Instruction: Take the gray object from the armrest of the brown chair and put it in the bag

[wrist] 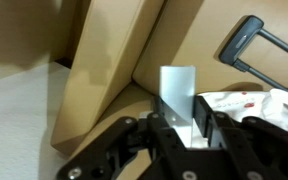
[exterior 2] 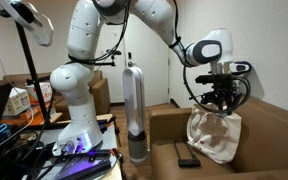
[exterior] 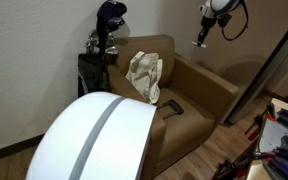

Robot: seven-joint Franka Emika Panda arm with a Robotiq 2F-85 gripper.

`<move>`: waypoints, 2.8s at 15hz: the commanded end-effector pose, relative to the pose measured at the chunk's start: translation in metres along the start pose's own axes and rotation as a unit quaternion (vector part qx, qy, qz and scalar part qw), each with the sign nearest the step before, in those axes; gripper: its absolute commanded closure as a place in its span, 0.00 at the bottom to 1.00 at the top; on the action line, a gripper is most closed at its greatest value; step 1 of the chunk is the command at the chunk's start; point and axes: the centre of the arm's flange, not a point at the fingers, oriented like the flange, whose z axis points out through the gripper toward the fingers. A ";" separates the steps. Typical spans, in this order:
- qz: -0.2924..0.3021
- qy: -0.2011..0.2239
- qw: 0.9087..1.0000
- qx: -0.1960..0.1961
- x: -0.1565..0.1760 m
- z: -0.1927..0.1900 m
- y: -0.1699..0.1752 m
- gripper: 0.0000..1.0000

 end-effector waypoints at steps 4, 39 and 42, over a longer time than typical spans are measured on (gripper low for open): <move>-0.103 -0.015 0.995 -0.002 0.010 -0.003 -0.104 0.65; -0.614 0.061 0.776 -0.127 0.190 0.047 -0.290 0.90; -0.658 0.043 0.741 -0.128 0.197 0.075 -0.291 0.90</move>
